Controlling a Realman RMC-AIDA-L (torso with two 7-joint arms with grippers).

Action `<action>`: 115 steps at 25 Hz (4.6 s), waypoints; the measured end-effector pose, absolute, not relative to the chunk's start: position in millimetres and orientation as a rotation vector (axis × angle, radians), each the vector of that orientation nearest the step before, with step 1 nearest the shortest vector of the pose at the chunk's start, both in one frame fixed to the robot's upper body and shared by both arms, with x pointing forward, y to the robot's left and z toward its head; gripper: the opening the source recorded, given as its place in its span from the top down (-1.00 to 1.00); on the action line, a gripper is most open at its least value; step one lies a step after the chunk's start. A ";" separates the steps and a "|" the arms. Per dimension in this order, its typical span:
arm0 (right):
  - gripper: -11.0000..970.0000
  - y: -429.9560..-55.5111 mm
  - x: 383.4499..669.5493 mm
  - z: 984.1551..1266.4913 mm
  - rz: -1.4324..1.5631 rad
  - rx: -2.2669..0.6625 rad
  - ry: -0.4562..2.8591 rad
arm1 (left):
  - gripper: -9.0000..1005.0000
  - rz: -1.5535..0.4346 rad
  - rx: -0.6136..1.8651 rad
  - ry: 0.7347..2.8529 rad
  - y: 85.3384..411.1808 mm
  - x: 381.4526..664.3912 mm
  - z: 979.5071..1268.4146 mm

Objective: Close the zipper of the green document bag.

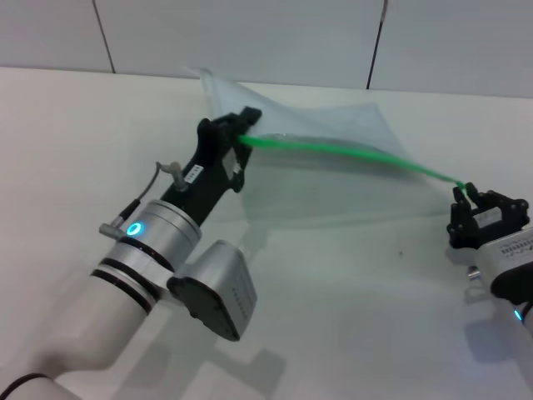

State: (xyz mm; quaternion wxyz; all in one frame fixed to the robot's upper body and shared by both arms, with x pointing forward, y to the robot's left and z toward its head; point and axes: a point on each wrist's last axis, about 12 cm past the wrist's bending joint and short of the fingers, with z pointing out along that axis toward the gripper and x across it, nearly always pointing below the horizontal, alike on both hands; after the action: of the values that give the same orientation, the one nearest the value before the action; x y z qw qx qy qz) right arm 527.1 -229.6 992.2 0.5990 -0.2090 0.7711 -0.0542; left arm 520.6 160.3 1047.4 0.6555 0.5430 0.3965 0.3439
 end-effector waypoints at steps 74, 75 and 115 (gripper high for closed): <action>-0.58 -205.5 557.0 1033.3 0.097 0.021 1.672 | -0.36 0.200 0.122 1.304 238.3 552.6 1067.2; -0.58 -205.5 557.3 1033.5 0.100 0.023 1.671 | -0.36 0.189 0.115 1.306 238.6 552.5 1066.7; -0.57 -203.4 559.9 1033.9 0.107 0.007 1.677 | -0.36 0.126 0.096 1.340 241.3 554.4 1062.0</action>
State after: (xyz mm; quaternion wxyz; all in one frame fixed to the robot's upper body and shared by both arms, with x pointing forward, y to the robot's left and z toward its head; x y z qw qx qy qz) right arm 559.9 -203.4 1033.9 0.6673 0.0029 0.7433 0.0476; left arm 554.4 241.3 1062.0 0.7808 0.0443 0.6204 0.0582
